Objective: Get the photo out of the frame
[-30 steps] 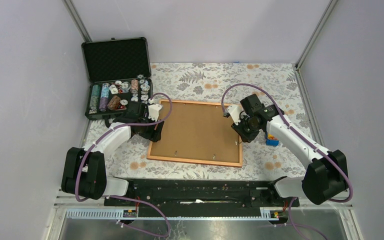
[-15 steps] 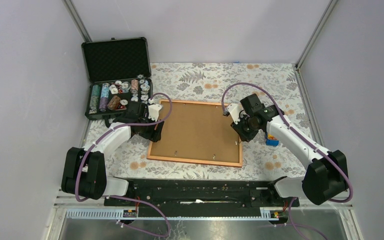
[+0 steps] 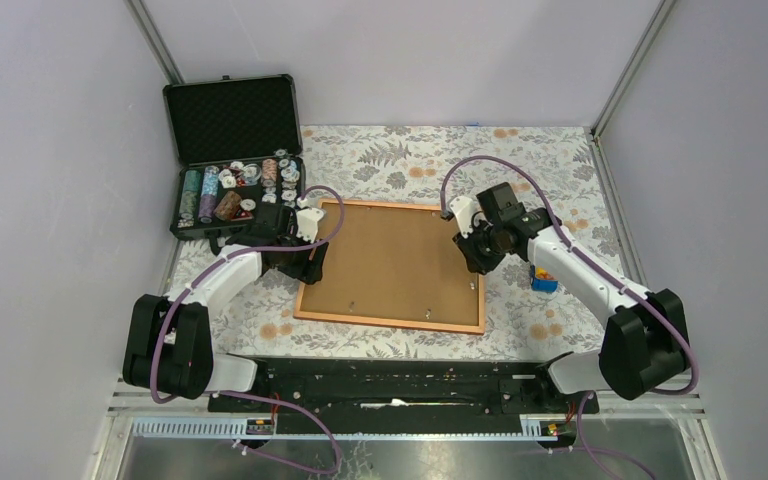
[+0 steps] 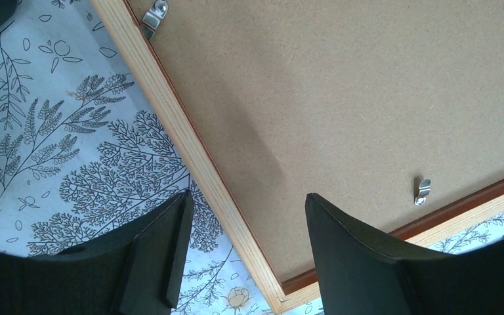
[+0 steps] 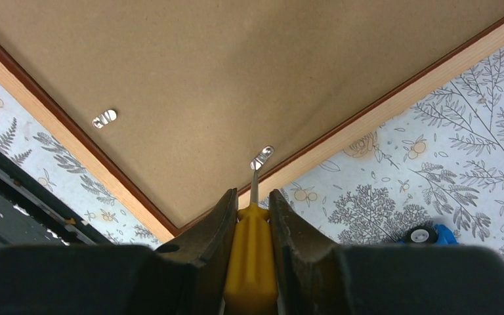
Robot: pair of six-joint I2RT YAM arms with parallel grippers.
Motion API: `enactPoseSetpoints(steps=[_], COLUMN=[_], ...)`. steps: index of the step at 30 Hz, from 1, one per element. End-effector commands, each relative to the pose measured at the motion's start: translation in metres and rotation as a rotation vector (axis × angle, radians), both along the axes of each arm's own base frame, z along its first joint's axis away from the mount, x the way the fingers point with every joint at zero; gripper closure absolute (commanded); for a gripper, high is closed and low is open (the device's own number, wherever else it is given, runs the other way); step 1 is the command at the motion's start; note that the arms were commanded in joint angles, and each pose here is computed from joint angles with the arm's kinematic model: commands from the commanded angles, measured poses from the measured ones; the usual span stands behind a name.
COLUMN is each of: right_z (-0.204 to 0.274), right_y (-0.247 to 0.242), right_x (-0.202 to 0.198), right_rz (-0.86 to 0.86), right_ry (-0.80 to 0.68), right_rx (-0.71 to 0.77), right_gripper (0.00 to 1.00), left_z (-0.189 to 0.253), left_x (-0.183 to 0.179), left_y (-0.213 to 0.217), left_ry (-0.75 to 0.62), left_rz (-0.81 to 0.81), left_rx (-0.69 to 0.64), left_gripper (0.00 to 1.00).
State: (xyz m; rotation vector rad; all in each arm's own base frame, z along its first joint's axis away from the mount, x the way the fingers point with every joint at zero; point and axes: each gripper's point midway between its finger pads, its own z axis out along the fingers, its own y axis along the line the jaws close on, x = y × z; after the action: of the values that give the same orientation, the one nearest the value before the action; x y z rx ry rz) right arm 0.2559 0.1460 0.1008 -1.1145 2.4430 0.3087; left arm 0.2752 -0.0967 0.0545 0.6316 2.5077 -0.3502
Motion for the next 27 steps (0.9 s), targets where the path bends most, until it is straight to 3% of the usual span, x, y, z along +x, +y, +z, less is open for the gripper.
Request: enactPoseSetpoints(steps=[1,12,19,27], right_z=[-0.007,-0.003,0.024,0.017], right_y=[0.019,0.030,0.012,-0.007], right_x=[-0.010,-0.004,-0.009,-0.009], right_rz=[-0.013,-0.005,-0.025,-0.113], right_ry=[0.080,0.014,-0.069,-0.136], right_rx=[0.100,0.179,0.133,0.084], right_gripper=[1.00,1.00,1.00,1.00], left_z=[0.007,0.008,0.009,0.007], left_x=[0.011,0.011,0.011,0.011], left_y=[-0.004,-0.004,-0.004,-0.005], left_ry=[-0.044,-0.049,-0.053,-0.043], left_rz=[-0.019,-0.019,-0.020,-0.023], left_rx=[-0.019,-0.020,-0.020,-0.024], left_gripper=[0.31,0.31,0.31,0.31])
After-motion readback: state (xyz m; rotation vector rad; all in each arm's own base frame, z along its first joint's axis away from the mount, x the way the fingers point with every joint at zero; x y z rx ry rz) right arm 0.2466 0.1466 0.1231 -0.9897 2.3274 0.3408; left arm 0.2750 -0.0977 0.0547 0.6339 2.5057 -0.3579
